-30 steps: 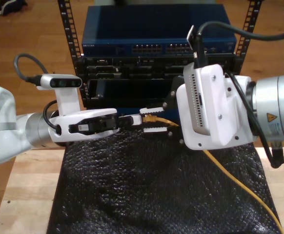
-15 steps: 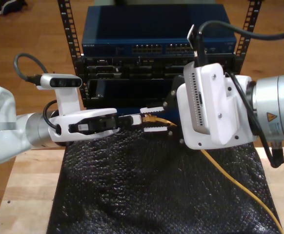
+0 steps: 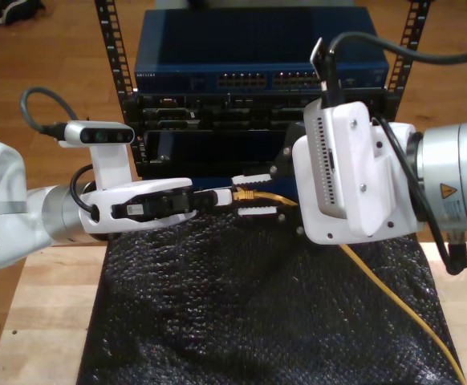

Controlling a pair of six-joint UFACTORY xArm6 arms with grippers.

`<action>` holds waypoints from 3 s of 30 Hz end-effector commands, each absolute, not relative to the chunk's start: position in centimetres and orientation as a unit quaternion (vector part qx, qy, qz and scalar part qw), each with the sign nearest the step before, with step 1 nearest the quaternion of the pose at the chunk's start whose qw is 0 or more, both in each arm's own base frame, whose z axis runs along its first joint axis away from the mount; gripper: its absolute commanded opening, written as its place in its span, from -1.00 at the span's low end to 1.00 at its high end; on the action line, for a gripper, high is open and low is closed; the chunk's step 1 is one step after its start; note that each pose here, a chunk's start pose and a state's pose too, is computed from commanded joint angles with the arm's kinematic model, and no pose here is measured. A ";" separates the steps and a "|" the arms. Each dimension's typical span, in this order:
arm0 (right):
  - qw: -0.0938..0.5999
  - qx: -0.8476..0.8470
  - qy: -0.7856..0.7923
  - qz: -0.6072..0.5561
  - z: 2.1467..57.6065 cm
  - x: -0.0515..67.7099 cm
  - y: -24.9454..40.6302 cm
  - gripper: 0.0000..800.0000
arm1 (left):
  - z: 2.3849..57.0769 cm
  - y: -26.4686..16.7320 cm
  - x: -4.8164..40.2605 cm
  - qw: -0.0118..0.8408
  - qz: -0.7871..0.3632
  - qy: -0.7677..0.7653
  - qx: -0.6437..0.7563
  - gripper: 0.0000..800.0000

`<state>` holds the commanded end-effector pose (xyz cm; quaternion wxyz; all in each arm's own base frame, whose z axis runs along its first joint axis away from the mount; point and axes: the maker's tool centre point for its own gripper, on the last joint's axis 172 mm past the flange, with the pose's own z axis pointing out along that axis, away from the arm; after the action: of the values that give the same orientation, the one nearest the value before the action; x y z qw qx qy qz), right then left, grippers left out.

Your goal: Grab the cable and plug it in

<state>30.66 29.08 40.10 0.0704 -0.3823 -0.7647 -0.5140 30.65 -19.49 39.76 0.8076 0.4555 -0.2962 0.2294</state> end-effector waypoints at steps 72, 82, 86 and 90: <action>0.096 -0.665 -0.638 -0.376 32.6 40.9 20.9 -1.00 | 37.4 -10.4 38.5 0.637 0.299 -0.363 0.611 0.99; 0.057 -0.731 -0.633 -0.250 27.8 40.8 17.0 -1.00 | 32.0 -7.2 36.7 0.523 0.266 -0.472 0.658 0.99; 0.035 -0.743 -0.632 -0.219 26.8 40.9 15.3 -1.00 | 29.9 -5.2 35.1 0.478 0.225 -0.513 0.677 0.99; 0.023 -0.761 -0.624 -0.179 25.5 40.7 13.7 -1.00 | 28.8 -3.7 33.4 0.447 0.203 -0.561 0.666 0.99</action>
<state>40.72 13.72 25.53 0.0230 -0.7607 -0.6237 -0.1785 33.45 -3.68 28.82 0.4474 0.6661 -0.5610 0.2035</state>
